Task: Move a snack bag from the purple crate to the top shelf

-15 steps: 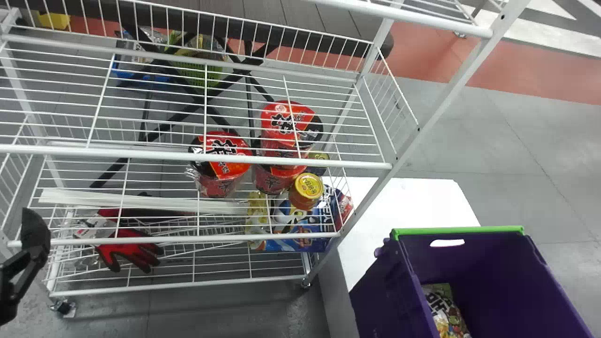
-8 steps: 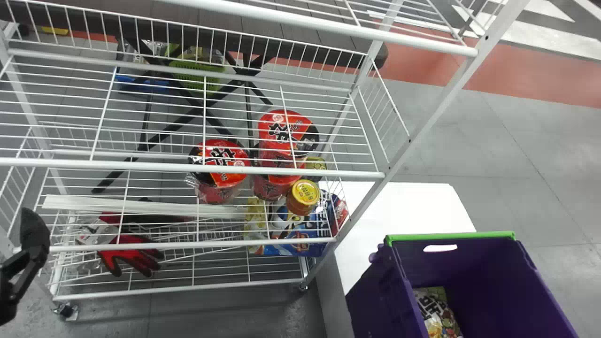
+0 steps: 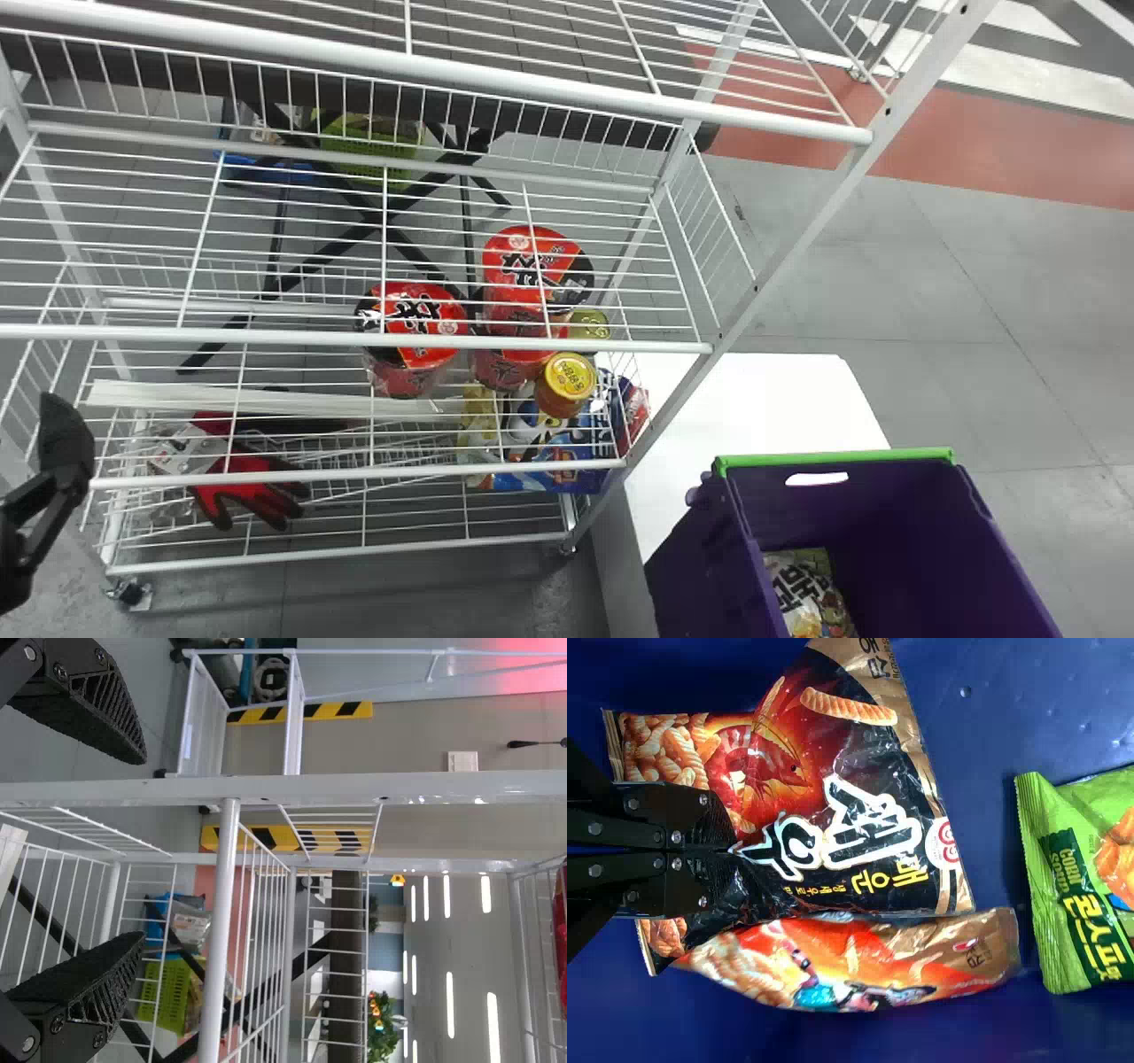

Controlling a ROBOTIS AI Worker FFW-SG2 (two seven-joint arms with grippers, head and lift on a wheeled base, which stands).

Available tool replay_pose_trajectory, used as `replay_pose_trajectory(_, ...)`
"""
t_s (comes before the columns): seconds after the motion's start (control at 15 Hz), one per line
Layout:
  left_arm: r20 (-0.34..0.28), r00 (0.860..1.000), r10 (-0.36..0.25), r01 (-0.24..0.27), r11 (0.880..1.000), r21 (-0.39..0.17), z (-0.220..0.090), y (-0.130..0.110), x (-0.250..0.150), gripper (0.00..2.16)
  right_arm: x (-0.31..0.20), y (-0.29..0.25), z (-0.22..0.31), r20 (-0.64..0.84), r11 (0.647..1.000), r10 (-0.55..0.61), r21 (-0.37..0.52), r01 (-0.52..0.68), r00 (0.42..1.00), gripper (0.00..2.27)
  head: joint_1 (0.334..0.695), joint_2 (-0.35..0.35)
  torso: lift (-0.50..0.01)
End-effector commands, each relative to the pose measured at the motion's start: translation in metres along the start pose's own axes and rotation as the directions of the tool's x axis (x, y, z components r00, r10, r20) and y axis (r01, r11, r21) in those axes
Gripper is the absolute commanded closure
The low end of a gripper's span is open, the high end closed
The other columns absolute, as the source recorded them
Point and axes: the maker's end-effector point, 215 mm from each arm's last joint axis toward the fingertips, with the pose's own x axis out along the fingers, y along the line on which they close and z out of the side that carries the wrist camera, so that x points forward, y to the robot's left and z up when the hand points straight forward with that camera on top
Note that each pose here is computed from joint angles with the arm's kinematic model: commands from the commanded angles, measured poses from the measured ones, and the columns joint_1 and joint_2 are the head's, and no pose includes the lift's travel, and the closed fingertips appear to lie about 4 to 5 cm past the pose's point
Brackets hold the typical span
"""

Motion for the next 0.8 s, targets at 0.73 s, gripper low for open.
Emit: replay_pose_trajectory(0.73,0.008,1.0,-0.005,0.005,1.0,-0.003,0.0021,-0.0016,-0.0004,0.12,-0.0019,-0.0093,-0.0003,0.008,1.0,-0.01,0.013,0.01,1.0,2.13,0.695,-0.35,-0.293)
